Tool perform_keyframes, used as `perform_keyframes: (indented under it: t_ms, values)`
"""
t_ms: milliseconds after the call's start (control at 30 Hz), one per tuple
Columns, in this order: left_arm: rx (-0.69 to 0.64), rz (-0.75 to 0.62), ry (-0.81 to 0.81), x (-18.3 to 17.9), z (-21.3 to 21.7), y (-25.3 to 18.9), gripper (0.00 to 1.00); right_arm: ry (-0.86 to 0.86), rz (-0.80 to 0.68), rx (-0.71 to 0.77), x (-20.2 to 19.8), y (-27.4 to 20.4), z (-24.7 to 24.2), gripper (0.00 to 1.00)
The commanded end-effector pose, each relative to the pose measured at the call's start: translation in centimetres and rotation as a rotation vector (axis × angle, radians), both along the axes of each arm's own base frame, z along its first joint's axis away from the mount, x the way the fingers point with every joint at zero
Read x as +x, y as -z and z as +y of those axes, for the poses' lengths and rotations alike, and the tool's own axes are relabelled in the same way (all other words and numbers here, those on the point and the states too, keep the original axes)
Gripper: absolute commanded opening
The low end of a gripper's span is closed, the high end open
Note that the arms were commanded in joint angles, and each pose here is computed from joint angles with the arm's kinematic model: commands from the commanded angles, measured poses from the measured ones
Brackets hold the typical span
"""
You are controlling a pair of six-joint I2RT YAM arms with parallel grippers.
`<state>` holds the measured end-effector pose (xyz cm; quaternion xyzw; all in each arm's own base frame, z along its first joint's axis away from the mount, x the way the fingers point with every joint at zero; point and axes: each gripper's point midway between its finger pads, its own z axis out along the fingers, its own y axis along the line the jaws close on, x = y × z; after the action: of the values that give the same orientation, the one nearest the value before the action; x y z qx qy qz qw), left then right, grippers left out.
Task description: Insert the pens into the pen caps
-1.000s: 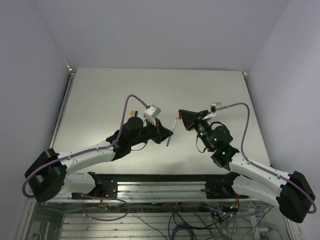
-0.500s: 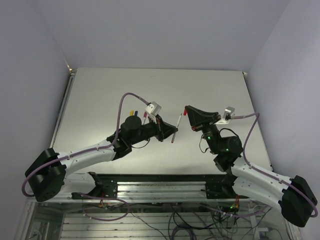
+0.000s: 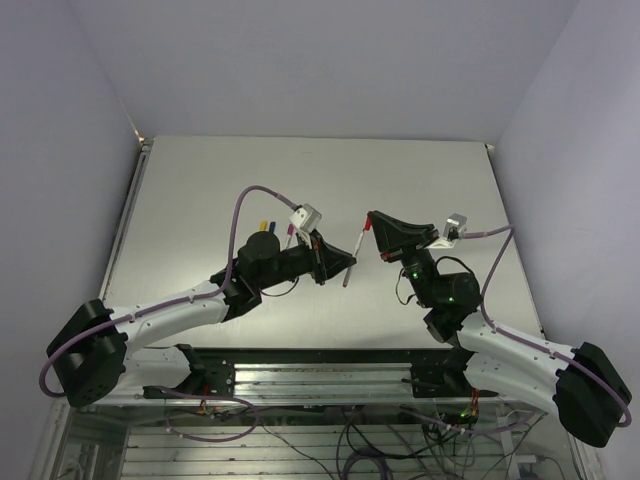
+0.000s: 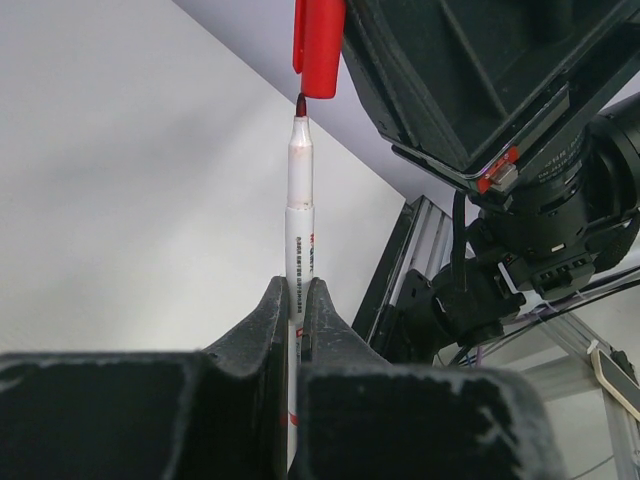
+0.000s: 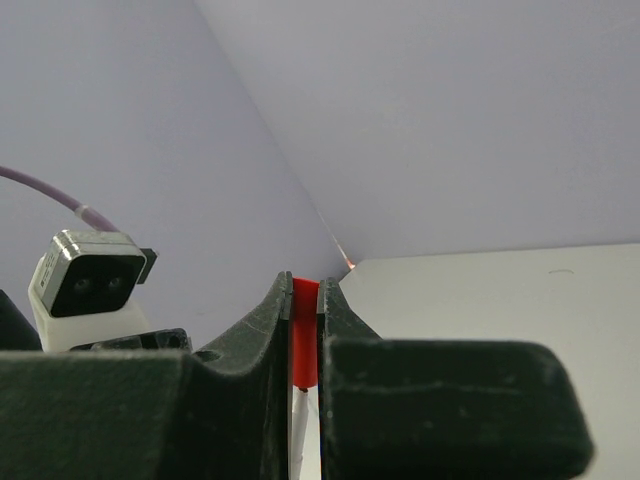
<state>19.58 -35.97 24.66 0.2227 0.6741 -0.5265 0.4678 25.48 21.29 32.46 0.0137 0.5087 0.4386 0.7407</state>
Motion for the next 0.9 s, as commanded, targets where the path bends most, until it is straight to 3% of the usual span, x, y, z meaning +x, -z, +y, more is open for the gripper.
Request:
perform_keyframes:
  t_ms: [0, 867]
  values:
    - [-0.055, -0.054, 0.043, -0.5, -0.6, -2.3, 0.07, 0.020, -0.040, 0.021, -0.3, -1.0, -0.7, 0.00]
    - [-0.065, -0.054, 0.019, -0.2, -0.4, -2.3, 0.07, 0.002, 0.003, 0.006, 0.0, 0.6, -0.1, 0.00]
